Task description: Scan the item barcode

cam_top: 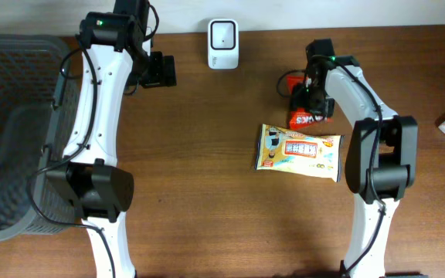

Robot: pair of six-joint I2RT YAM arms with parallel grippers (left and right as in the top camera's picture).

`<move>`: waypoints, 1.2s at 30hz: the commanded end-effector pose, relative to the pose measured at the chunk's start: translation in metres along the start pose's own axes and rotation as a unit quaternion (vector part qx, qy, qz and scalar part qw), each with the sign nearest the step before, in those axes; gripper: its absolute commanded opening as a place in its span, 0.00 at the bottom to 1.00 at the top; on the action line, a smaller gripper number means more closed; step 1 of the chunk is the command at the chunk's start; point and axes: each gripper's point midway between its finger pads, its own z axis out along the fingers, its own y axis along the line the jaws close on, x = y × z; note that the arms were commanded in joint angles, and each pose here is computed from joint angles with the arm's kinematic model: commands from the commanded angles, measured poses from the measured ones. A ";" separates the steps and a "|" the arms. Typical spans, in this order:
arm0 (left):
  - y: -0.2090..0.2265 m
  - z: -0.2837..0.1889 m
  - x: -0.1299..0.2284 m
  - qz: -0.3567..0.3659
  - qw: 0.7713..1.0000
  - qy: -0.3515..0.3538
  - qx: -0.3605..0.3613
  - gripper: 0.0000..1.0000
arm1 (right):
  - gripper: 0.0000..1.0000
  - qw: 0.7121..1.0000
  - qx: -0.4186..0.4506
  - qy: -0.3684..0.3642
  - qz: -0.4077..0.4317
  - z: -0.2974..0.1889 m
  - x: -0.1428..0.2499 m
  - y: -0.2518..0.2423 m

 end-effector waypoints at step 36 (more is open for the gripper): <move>0.004 -0.003 -0.002 -0.004 1.000 -0.005 -0.003 0.99 | 0.88 0.995 -0.092 -0.016 -0.044 -0.066 0.003 0.050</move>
